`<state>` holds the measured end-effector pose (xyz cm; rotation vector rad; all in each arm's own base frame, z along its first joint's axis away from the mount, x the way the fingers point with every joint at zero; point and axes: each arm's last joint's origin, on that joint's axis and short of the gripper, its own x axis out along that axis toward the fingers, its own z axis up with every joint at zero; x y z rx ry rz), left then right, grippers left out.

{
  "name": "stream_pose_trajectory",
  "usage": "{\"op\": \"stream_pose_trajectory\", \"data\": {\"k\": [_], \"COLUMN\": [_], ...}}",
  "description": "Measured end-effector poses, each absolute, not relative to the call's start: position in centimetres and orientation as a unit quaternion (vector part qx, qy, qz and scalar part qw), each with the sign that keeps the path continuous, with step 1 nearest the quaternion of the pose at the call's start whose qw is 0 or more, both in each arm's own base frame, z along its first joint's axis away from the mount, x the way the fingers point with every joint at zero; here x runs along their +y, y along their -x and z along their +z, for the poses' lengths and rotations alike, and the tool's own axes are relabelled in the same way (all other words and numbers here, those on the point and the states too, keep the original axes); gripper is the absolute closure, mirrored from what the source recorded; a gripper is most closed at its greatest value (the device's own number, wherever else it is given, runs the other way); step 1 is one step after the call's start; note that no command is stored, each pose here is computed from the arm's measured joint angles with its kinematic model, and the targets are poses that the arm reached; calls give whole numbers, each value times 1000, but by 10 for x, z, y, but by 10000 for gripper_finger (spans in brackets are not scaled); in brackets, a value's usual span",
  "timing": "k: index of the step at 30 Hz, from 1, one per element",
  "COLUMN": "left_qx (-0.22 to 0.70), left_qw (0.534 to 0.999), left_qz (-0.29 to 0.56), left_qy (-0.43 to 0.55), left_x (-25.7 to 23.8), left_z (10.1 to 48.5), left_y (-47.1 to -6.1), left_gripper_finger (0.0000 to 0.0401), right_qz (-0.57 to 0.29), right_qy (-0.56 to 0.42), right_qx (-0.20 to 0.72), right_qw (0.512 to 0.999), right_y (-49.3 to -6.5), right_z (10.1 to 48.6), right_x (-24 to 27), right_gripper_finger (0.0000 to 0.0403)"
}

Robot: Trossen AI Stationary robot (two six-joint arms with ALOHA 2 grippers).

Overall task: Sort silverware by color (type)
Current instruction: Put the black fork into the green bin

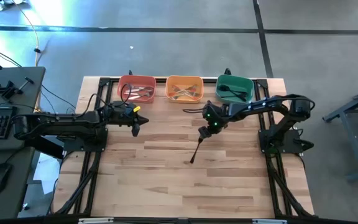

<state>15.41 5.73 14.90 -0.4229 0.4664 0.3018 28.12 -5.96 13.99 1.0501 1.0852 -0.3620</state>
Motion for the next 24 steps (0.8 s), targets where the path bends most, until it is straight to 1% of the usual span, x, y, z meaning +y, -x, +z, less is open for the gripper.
{"op": "stream_pose_trajectory", "data": {"k": [7,12,18,21,24], "left_qx": [232,232,231,232,231], "left_qw": [937,937,936,936,936], "left_qz": [150,150,150,150,151], "left_qy": [216,216,217,217,221], "left_x": [57,57,57,57,57], "left_z": [148,148,148,148,148], "left_y": [-154,-154,-154,-154,-154], "left_gripper_finger": [401,401,401,401,401], "right_qz": [-170,-146,-137,-135,-135], "right_qy": [-485,-476,-464,-455,-452], "right_qx": [452,420,416,416,419], "right_qw": [729,759,770,775,775], "right_y": [-269,-275,-276,-276,-277], "right_z": [120,121,122,122,119], "right_x": [-57,-58,-59,-59,-59], "right_gripper_finger": [215,215,217,233,263]}}
